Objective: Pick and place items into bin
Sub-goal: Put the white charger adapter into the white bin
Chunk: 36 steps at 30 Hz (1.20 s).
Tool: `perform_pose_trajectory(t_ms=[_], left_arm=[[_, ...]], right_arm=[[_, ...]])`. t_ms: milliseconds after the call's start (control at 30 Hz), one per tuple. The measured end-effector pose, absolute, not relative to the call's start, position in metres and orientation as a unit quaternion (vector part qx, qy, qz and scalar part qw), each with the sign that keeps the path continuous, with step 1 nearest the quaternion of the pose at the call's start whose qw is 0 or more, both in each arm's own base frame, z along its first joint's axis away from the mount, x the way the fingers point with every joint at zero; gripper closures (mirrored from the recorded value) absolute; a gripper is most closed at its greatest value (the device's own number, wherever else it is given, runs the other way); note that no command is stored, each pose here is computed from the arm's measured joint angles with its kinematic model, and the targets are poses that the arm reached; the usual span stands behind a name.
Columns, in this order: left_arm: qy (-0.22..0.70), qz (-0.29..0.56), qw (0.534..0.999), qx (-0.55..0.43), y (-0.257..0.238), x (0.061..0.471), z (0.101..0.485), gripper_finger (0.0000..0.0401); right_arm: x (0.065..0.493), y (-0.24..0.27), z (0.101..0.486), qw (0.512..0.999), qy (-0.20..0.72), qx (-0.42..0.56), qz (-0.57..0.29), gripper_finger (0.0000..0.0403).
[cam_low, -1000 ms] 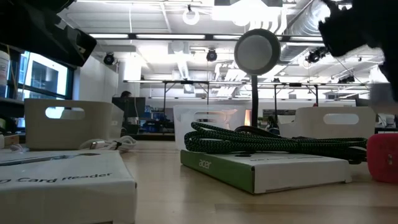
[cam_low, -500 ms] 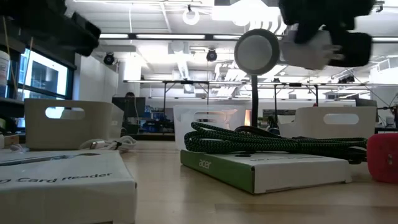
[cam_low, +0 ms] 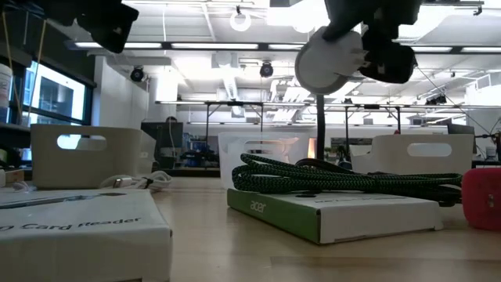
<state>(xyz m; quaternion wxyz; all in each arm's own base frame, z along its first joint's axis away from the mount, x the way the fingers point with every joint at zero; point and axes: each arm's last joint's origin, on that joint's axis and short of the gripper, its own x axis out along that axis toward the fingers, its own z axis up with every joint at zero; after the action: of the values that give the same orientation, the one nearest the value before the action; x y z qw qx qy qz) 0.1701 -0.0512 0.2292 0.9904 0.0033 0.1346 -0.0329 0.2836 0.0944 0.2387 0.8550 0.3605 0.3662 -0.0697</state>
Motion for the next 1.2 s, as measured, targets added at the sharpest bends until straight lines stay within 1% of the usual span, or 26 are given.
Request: perform_pose_trajectory(t_ms=[167, 300, 567, 733, 867, 1033, 1200], left_arm=[[0.135, -0.033, 0.99, 0.003, -0.051, 0.17, 0.229, 0.0288], [0.135, -0.033, 0.99, 0.003, -0.051, 0.17, 0.229, 0.0288], [0.137, -0.033, 0.99, 0.005, -0.051, 0.17, 0.229, 0.0288], [0.136, -0.024, 0.99, 0.014, -0.051, 0.17, 0.229, 0.0288], [0.135, -0.01, 0.991, 0.017, -0.05, 0.17, 0.229, 0.0288], [0.135, -0.01, 0.991, 0.022, -0.05, 0.17, 0.229, 0.0288], [0.134, 0.005, 0.991, 0.025, -0.049, 0.17, 0.229, 0.0288]], right_arm=[[0.285, 0.087, 0.238, 0.856, 0.364, 0.357, -0.09, 0.0212], [0.276, 0.076, 0.244, 0.857, 0.36, 0.346, -0.131, 0.0212], [0.227, 0.044, 0.274, 0.847, 0.35, 0.319, -0.242, 0.0212], [0.197, 0.027, 0.285, 0.831, 0.355, 0.316, -0.291, 0.0212], [0.183, 0.019, 0.289, 0.82, 0.364, 0.311, -0.314, 0.0212], [0.169, 0.008, 0.283, 0.785, 0.406, 0.286, -0.369, 0.0212], [0.169, -0.003, 0.277, 0.757, 0.43, 0.272, -0.409, 0.0212]])
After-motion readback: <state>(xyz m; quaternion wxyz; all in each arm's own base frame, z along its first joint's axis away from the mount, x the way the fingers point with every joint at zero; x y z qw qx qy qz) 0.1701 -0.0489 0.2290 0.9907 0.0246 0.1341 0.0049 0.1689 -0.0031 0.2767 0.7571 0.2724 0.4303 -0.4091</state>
